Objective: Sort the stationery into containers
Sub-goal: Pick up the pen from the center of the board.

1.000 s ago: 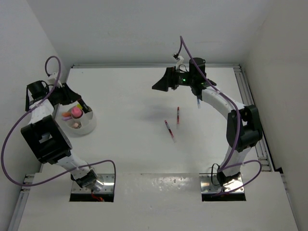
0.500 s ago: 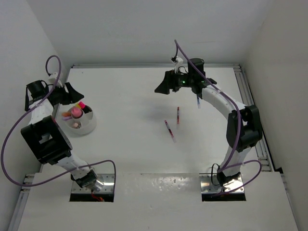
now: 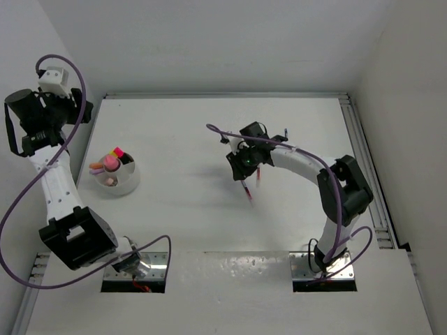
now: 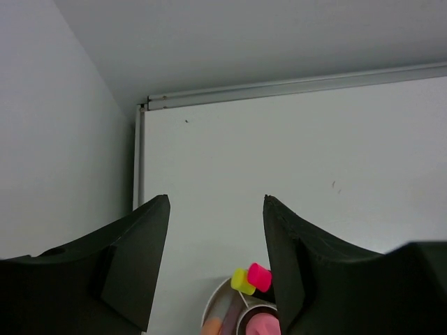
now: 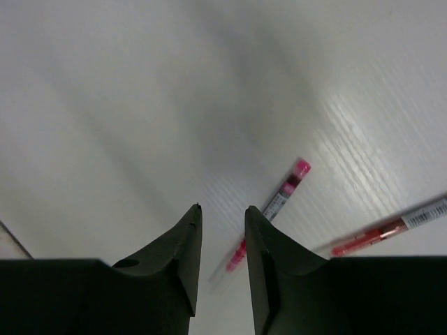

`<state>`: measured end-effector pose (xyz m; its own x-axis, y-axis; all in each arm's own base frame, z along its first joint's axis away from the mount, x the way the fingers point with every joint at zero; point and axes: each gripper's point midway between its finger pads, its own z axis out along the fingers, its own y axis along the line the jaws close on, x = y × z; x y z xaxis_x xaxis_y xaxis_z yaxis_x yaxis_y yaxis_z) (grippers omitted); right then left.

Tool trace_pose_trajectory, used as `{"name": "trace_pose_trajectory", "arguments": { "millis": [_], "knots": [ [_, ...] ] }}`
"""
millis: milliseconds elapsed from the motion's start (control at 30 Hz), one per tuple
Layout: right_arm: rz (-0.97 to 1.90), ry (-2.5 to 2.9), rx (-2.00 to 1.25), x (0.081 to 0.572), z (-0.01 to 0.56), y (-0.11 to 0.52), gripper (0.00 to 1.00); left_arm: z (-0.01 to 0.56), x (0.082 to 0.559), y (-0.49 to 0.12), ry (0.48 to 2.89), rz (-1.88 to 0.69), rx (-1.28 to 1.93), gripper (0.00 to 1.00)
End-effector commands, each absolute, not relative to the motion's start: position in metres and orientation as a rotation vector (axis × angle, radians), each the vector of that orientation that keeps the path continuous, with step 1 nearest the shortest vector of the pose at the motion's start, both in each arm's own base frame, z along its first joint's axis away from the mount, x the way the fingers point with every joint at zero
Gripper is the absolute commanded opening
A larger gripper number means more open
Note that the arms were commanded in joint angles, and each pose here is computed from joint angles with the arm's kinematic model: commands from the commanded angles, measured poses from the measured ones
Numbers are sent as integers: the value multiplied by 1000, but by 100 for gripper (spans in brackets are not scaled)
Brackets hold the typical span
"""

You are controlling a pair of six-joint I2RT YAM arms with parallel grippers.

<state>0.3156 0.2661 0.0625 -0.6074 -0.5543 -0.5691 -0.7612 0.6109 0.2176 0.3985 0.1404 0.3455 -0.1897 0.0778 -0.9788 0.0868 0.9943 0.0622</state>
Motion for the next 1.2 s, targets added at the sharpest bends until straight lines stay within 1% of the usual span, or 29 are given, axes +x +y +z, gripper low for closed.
{"name": "trace_pose_trajectory", "arguments": {
  "millis": [0, 133, 267, 533, 733, 800, 833, 867, 900, 967, 1000, 1033, 1100, 1133, 1167],
  "knots": [
    [404, 2425, -1024, 321, 51, 242, 30, 354, 383, 133, 1778, 52, 147, 61],
    [335, 2466, -1011, 314, 34, 233, 28, 338, 366, 110, 1809, 70, 228, 61],
    [312, 2508, -1017, 307, 19, 227, 29, 339, 352, 84, 1780, 81, 307, 62],
    [361, 2597, -995, 298, -3, 232, 29, 337, 340, 62, 1770, 61, 403, 65],
    [363, 2628, -1019, 293, -18, 238, 29, 339, 334, 56, 1767, 61, 451, 65],
    [353, 2641, -1036, 289, -22, 240, 25, 335, 326, 42, 1761, 12, 534, 66],
    [351, 2655, -1038, 287, -23, 239, 18, 335, 322, 38, 1743, 19, 604, 66],
    [358, 2650, -1042, 288, -21, 243, 5, 337, 316, 28, 1713, -14, 666, 67],
    [397, 2660, -1022, 286, -18, 248, 1, 328, 306, 19, 1709, -24, 771, 67],
    [494, 2658, -995, 287, -1, 264, 0, 326, 290, -9, 1625, -107, 967, 67],
    [550, 2657, -981, 287, 7, 271, 0, 310, 272, -22, 1664, -193, 1031, 67],
    [646, 2644, -938, 290, 24, 286, 0, 306, 267, -35, 1585, -180, 1187, 67],
    [773, 2635, -879, 291, 44, 304, 0, 295, 257, -49, 1578, -230, 1299, 65],
    [874, 2601, -875, 293, 65, 319, 0, 289, 256, -60, 1568, -266, 1360, 63],
    [948, 2619, -811, 293, 74, 327, 0, 287, 251, -67, 1549, -286, 1419, 62]
  ]
}}
